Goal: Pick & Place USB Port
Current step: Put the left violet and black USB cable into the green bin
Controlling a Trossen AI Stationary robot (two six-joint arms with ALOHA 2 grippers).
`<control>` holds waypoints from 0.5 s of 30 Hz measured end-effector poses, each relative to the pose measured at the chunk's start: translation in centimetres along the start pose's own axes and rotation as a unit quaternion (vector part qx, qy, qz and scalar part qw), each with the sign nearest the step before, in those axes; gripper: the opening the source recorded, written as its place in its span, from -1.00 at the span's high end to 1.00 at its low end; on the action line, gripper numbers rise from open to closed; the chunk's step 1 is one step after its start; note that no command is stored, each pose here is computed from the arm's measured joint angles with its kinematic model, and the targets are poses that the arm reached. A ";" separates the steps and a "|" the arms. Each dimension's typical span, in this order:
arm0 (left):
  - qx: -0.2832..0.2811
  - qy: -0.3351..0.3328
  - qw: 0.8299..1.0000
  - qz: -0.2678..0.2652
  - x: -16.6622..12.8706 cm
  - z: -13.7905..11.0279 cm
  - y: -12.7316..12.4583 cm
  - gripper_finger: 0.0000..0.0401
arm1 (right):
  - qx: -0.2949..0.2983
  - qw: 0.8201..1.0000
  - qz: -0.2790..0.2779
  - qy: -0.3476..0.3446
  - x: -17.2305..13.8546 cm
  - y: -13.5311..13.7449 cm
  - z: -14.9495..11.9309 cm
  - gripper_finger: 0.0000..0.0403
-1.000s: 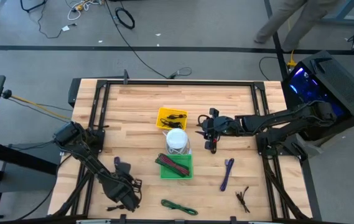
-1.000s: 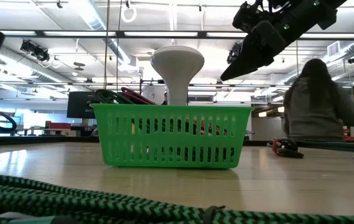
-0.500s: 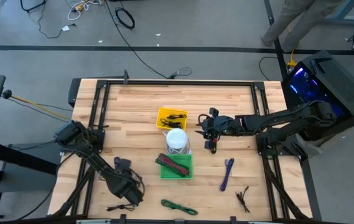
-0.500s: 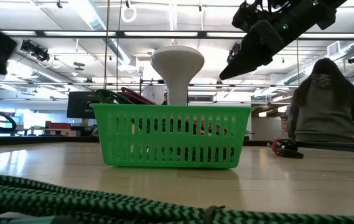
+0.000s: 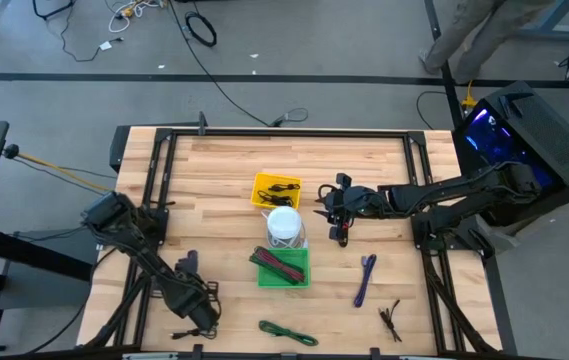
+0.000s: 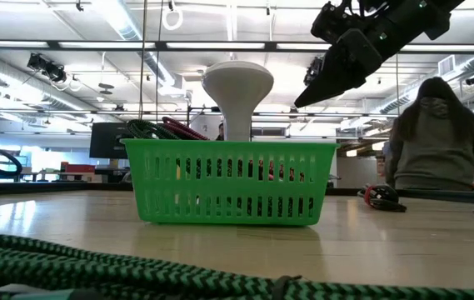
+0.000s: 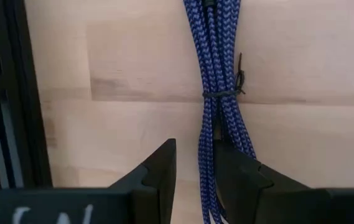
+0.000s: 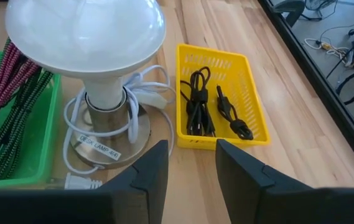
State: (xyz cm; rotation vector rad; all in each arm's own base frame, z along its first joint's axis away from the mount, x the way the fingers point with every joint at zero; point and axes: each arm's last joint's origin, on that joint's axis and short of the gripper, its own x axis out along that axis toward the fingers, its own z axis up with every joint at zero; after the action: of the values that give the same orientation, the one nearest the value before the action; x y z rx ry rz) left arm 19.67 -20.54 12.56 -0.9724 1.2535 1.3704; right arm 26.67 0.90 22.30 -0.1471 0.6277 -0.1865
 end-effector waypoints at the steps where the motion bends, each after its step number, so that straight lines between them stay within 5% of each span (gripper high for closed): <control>1: -0.001 0.000 1.000 0.000 0.0 0.1 -0.1 0.43 | 0.000 1.000 0.000 0.000 0.0 0.0 0.0 0.33; 8: 0.000 -0.010 1.000 -0.025 0.1 0.2 -0.4 0.46 | 0.004 1.000 0.000 -0.003 0.0 0.0 0.1 0.33; 13: 0.025 -0.011 0.999 -0.038 0.0 0.1 -0.6 0.90 | 0.006 1.000 -0.001 -0.005 0.0 0.0 0.1 0.33; 15: 0.027 -0.012 0.999 -0.037 0.0 0.0 -0.6 0.93 | 0.006 1.000 0.000 -0.005 0.0 0.0 0.1 0.33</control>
State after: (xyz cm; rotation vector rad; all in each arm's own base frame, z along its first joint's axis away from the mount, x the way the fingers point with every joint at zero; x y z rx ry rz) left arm 20.22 -20.52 12.45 -0.9526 1.2189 1.2817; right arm 26.73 0.91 22.39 -0.1362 0.6161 -0.1890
